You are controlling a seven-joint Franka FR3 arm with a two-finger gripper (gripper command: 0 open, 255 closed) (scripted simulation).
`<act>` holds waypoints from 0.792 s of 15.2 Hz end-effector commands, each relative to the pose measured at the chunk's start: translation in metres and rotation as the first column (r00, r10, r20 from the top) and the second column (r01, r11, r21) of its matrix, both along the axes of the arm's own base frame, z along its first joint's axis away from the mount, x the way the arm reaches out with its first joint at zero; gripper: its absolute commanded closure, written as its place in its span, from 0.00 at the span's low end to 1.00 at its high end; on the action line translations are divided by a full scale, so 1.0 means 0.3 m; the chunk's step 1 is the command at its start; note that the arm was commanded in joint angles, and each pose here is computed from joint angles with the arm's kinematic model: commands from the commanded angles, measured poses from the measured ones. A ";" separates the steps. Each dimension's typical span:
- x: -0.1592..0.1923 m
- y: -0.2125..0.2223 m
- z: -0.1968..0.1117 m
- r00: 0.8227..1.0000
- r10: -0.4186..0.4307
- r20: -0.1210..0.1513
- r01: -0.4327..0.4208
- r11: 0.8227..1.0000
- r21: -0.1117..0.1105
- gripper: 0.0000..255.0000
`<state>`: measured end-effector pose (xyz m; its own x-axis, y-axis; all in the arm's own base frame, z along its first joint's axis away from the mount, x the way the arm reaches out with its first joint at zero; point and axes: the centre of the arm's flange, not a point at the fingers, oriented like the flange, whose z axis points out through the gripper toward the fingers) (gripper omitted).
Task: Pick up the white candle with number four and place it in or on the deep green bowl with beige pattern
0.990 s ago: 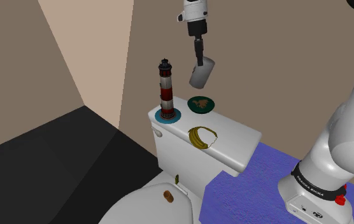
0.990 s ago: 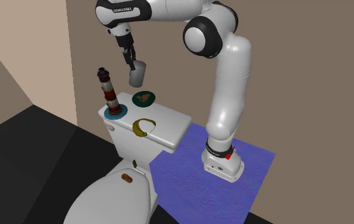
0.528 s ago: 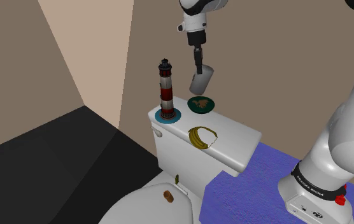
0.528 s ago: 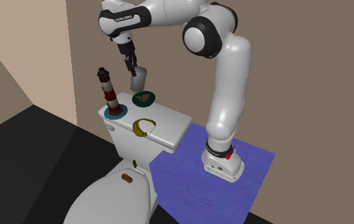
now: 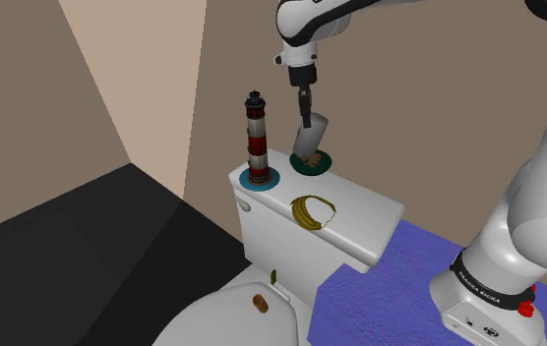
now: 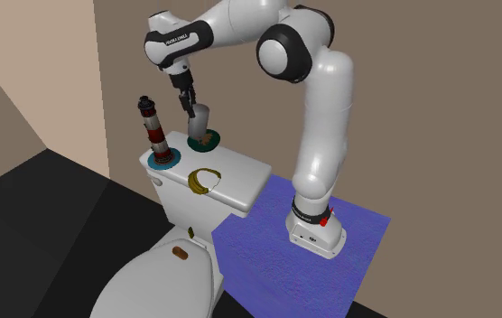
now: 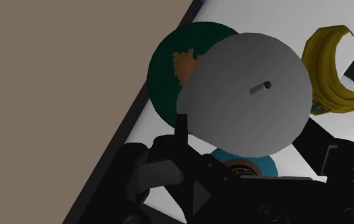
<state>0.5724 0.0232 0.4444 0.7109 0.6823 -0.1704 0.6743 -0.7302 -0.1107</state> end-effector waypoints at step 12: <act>0.000 -0.001 -0.072 1.000 0.000 0.001 0.000 1.000 0.000 0.00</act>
<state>0.5726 0.0234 0.4242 0.7113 0.6827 -0.1673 0.6750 -0.7298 -0.1081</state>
